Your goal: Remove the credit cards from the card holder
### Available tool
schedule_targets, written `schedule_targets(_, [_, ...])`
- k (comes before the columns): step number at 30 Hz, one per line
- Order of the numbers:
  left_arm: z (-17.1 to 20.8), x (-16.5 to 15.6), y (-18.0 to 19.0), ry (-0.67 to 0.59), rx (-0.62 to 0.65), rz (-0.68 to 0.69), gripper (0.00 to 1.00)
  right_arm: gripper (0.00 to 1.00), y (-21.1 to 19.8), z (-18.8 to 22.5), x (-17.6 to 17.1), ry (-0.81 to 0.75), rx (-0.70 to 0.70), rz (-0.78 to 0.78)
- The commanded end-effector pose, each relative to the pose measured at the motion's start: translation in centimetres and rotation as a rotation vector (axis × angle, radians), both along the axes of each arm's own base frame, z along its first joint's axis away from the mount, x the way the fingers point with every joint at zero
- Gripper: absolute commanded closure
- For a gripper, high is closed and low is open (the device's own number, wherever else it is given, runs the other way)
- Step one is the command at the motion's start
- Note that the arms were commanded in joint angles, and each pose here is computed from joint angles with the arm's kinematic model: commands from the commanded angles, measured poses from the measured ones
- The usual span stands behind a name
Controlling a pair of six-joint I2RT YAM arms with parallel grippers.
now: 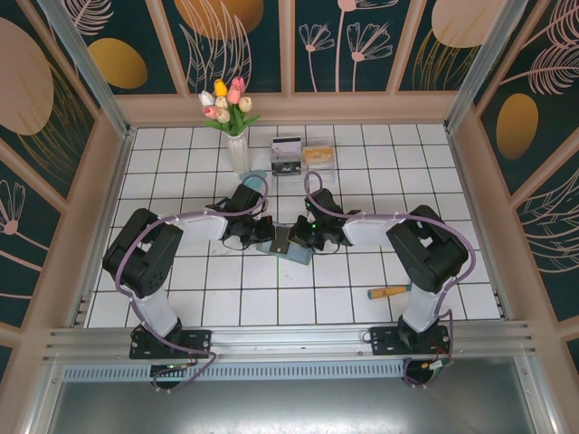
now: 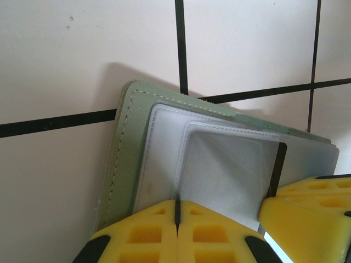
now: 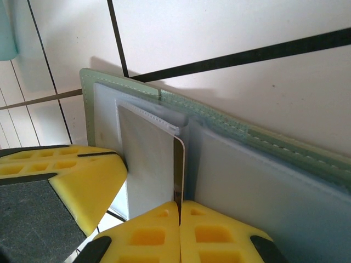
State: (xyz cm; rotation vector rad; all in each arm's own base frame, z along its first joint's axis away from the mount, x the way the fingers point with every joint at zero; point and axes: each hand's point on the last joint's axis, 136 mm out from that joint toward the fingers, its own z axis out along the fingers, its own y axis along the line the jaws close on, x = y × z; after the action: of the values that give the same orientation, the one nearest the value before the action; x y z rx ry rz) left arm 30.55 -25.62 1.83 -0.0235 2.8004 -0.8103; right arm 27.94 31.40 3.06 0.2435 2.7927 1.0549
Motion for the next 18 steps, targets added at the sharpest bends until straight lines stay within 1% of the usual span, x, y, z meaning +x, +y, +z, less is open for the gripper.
schedule_targets(1, [-2.2,-1.0,2.7,0.049,0.135,0.030,1.00,0.91,-1.2,0.0,-0.7,0.008,-0.026,-0.006])
schedule_targets(9, [-2.6,-1.1,3.0,0.053,0.150,0.035,1.00,0.92,-1.9,-0.1,-0.9,0.009,-0.043,-0.013])
schedule_targets(18, [-2.5,-1.0,2.9,0.050,0.147,0.032,1.00,0.93,-2.8,-1.1,-1.7,0.037,-0.081,-0.007])
